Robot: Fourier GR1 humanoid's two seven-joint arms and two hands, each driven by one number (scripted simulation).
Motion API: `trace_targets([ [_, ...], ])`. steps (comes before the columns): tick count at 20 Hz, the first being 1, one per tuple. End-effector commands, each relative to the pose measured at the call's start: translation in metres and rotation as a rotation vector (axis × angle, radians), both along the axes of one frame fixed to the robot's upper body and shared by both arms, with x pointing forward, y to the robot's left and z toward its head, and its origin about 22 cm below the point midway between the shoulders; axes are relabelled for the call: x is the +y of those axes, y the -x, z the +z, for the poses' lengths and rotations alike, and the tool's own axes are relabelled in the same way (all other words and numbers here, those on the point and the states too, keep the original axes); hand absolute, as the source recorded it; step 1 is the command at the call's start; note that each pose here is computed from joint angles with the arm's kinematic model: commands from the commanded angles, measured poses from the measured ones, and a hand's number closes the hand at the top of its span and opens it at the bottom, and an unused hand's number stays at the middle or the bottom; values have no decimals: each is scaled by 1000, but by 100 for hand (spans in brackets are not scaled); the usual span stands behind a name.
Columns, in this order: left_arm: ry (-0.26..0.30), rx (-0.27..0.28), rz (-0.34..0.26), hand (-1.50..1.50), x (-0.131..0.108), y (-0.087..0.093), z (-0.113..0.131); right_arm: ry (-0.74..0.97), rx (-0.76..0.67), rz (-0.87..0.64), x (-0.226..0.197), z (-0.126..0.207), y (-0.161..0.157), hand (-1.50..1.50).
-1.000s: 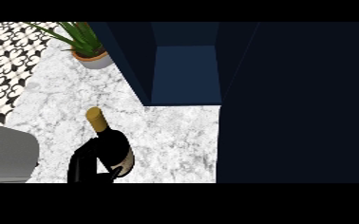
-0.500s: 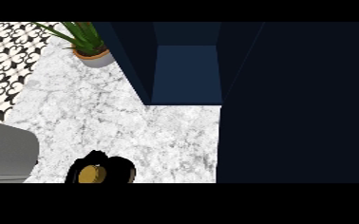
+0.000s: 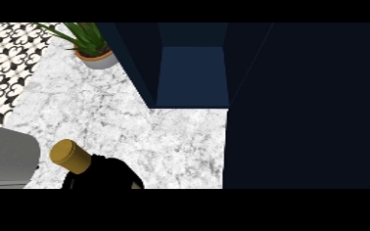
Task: Pick up the wine, place it into the cabinet and close the cabinet
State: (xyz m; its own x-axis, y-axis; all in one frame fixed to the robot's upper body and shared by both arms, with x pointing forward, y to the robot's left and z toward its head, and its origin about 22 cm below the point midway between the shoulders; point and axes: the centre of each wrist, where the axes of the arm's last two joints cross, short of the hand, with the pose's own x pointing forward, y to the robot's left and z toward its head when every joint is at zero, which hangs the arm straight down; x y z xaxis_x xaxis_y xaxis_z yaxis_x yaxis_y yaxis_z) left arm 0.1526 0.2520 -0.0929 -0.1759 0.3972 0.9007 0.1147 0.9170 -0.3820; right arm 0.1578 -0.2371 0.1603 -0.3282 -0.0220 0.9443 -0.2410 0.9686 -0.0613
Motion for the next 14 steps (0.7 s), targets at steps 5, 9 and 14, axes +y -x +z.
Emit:
trace_targets([
  [5, 16, -31, -23, 150, -30, -12, 65, 0, 10, -1, 3, 2, -19, -150],
  [9, -9, -92, 4, 150, -57, -32, 88, 1, 5, -10, 7, -1, -7, -150],
  [14, 47, -60, -7, 150, -61, -64, 112, -9, 11, 7, 7, -9, 4, -150],
])
